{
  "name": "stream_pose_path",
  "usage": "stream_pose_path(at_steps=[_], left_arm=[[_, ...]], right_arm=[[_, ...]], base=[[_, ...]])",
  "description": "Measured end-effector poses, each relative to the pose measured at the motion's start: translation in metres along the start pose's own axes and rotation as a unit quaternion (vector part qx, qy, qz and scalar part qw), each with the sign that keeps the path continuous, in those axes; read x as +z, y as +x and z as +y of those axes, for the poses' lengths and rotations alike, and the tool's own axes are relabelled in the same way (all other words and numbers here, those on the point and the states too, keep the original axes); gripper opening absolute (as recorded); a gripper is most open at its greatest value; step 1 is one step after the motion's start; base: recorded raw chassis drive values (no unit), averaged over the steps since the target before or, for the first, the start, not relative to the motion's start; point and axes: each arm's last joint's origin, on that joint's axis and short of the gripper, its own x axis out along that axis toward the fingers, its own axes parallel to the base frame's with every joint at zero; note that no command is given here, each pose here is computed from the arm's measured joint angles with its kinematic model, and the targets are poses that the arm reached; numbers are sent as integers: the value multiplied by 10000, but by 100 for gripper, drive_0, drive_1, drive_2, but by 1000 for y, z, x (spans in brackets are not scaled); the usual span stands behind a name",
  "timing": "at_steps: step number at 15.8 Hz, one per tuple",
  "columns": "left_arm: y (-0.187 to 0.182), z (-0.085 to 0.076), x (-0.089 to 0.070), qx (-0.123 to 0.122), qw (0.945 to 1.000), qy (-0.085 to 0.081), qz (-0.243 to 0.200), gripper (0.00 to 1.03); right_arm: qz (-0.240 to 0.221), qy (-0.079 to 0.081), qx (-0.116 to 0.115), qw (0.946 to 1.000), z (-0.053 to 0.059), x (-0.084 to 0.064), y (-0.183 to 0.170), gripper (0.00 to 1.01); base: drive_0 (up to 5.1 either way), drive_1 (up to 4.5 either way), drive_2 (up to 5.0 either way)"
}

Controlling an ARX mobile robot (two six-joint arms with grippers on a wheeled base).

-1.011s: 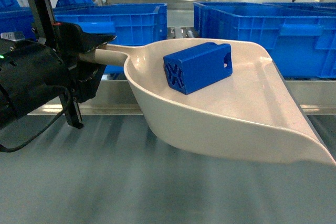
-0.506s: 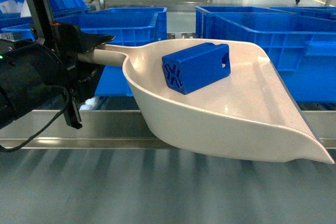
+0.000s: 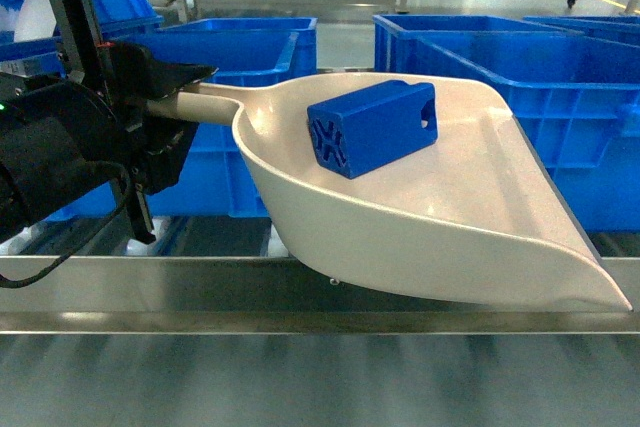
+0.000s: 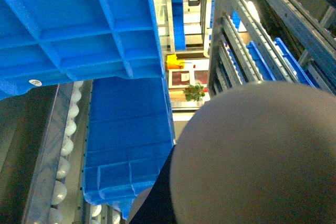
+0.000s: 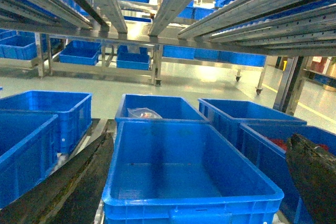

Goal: Place part in tray to right shelf

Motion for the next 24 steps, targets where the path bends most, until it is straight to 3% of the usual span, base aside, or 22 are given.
stream_pose_path(at_steps=[24], left_arm=[[0, 0, 0, -4, 10000, -1, 0, 14]], right_arm=[[-2, 1, 0, 10000, 0, 0, 0, 98]], base=[[-5, 424, -434]])
